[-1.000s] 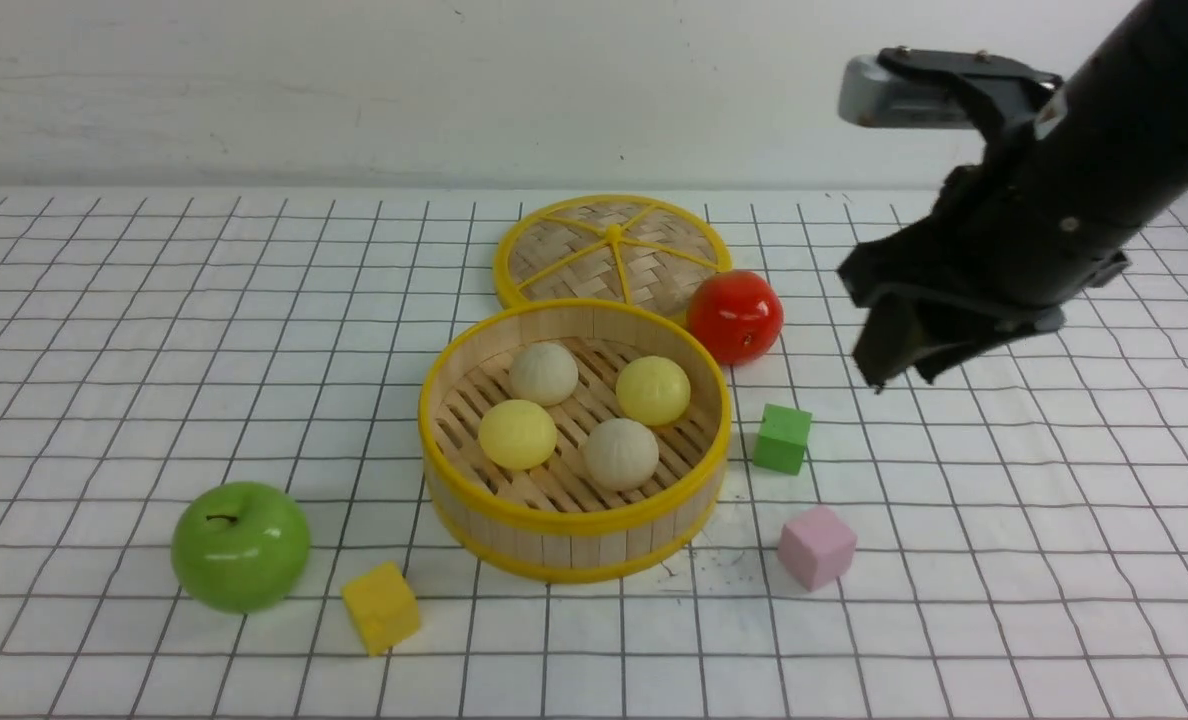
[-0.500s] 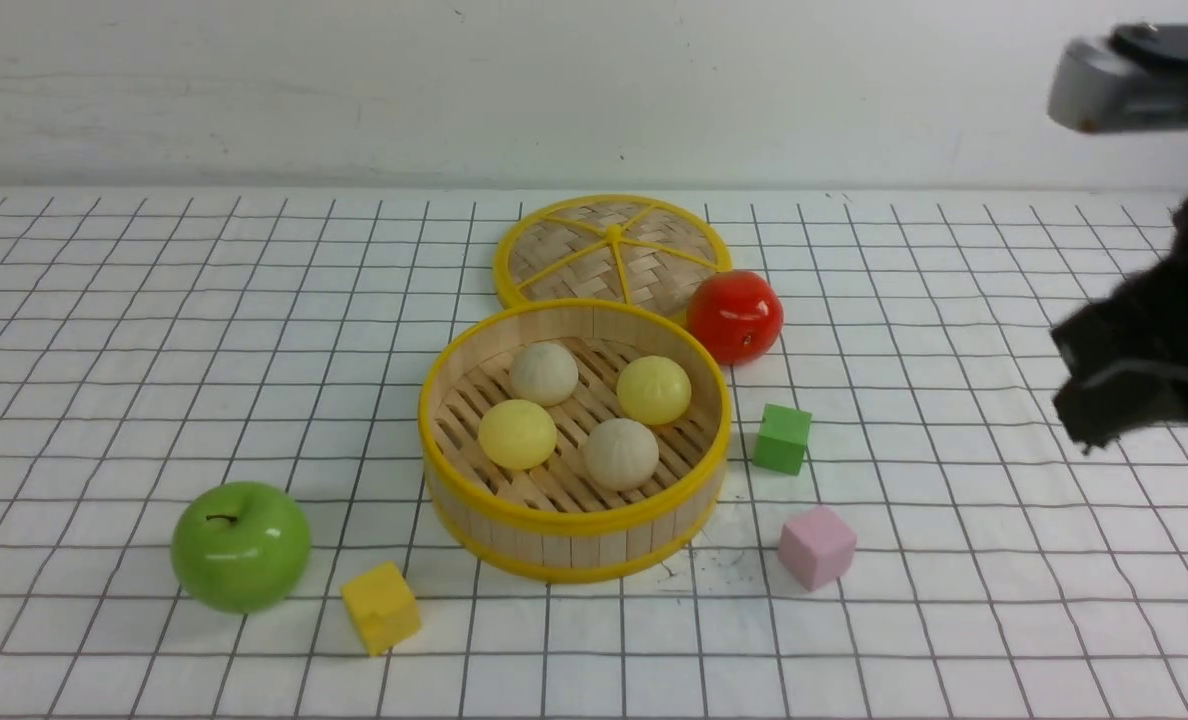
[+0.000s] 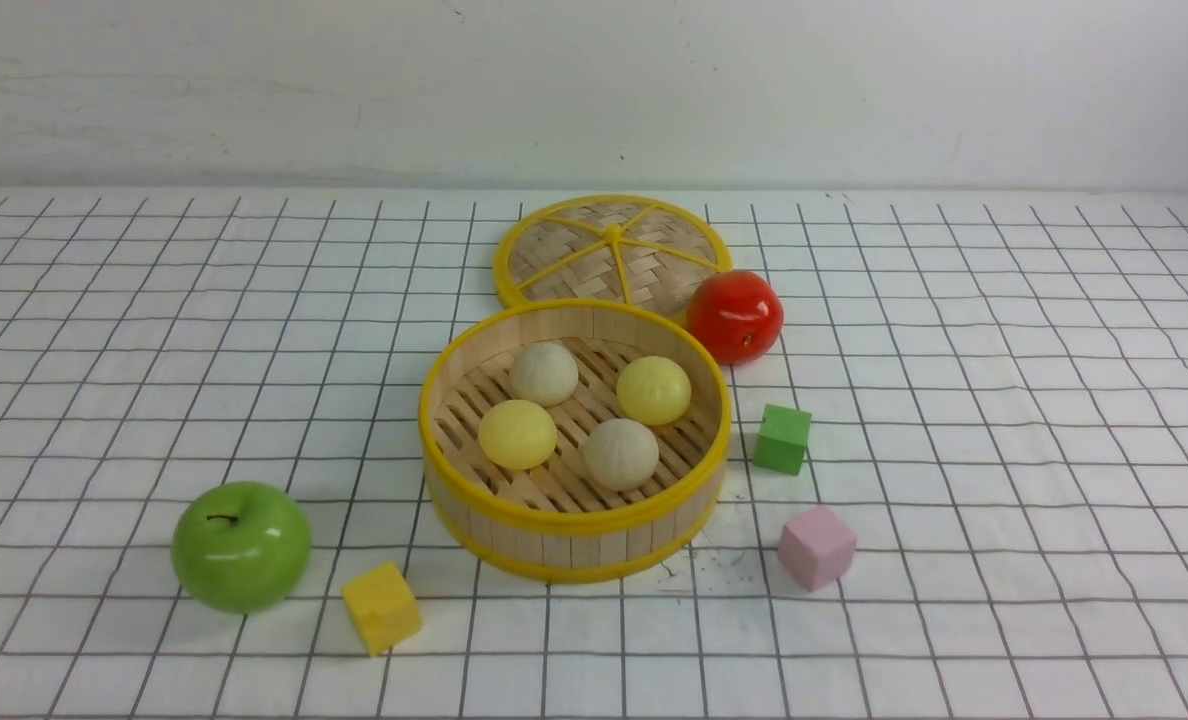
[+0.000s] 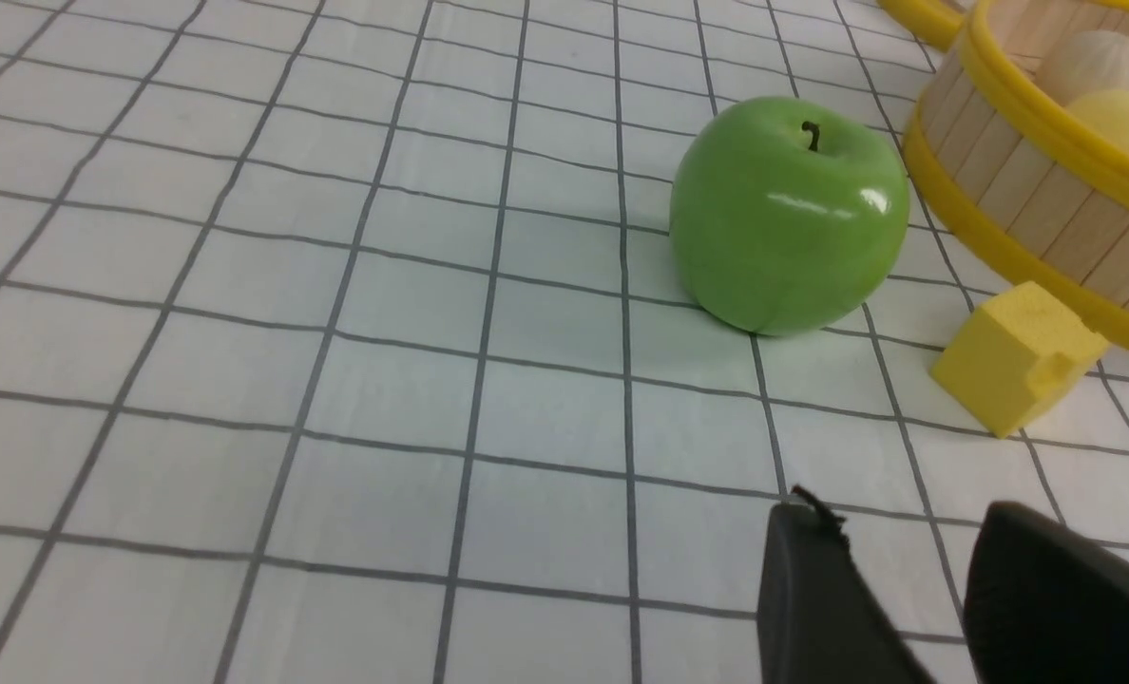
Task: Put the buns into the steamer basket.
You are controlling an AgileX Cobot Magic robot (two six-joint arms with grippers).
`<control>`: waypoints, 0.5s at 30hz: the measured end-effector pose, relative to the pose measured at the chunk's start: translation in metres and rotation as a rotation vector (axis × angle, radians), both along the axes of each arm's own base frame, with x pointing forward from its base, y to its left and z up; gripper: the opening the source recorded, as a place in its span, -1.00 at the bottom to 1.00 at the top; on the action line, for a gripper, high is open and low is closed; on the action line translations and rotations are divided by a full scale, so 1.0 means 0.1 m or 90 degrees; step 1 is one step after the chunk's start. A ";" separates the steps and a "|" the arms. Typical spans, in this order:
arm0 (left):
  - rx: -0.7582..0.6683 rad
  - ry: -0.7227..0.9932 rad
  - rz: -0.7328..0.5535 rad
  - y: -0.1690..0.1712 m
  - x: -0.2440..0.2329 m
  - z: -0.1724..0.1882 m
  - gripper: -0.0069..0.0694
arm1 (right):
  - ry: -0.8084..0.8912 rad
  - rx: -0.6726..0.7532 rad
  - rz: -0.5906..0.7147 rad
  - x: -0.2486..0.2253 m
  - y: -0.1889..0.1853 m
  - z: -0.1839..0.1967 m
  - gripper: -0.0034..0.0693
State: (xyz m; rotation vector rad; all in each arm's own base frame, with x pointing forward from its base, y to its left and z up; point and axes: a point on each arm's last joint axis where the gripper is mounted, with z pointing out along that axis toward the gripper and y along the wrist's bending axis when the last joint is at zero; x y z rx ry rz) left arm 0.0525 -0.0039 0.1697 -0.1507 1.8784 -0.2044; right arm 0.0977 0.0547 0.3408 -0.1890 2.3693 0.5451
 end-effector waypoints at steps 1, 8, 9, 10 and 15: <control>0.000 0.000 0.000 0.00 0.00 0.00 -0.20 | 0.011 0.012 -0.002 -0.07 -0.01 -0.01 -0.96; 0.000 0.000 0.000 0.00 0.00 0.00 -0.20 | 0.040 0.011 0.014 -0.29 -0.06 -0.02 -0.96; 0.000 0.000 0.000 0.00 0.00 0.00 -0.20 | 0.044 0.009 0.016 -0.31 -0.07 -0.02 -0.96; 0.000 0.000 0.000 0.00 0.00 0.00 -0.20 | 0.050 0.006 0.018 -0.33 -0.07 -0.03 -0.96; 0.000 0.000 0.000 0.00 0.00 0.00 -0.20 | 0.072 -0.004 0.025 -0.37 -0.08 -0.05 -0.95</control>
